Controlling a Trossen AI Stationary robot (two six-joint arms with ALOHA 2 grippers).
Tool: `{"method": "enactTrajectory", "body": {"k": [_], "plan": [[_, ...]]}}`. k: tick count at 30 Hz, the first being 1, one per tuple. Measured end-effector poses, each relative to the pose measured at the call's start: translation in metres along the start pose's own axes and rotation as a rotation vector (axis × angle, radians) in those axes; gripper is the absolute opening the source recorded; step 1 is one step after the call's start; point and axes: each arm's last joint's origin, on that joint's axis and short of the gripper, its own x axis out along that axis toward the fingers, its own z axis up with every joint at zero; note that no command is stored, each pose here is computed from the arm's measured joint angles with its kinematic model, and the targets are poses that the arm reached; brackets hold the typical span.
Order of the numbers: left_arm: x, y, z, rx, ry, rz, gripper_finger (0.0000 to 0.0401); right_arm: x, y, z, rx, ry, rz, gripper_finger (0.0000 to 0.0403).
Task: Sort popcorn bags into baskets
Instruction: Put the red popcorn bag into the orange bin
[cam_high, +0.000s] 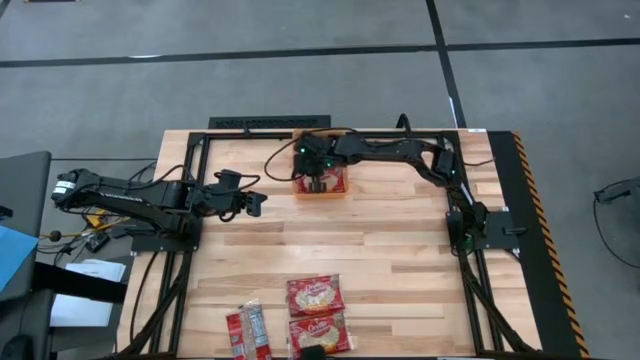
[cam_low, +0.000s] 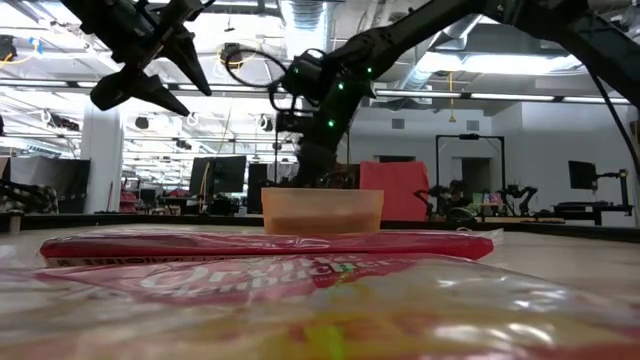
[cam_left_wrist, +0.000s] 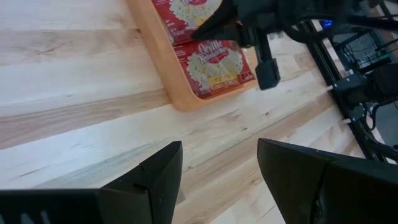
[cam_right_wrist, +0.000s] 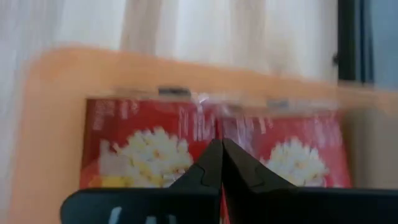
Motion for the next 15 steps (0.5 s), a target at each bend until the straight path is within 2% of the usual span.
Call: {"method": "enactTrajectory", "body": {"k": [7, 9, 15], "plan": [[0.0, 0.0, 0.0, -0.001, 0.0, 0.002, 0.0196, 0.002, -0.02, -0.013, 0.068, 0.045, -0.044, 0.0011], [0.0, 0.0, 0.0, -0.001, 0.001, 0.002, 0.0196, -0.002, -0.022, -0.015, 0.077, 0.059, -0.023, 0.0015], [0.001, -0.002, 0.0, 0.01, 0.008, -0.018, 0.0183, -0.049, -0.016, -0.02, -0.02, 0.166, 0.063, 0.0007]]}}
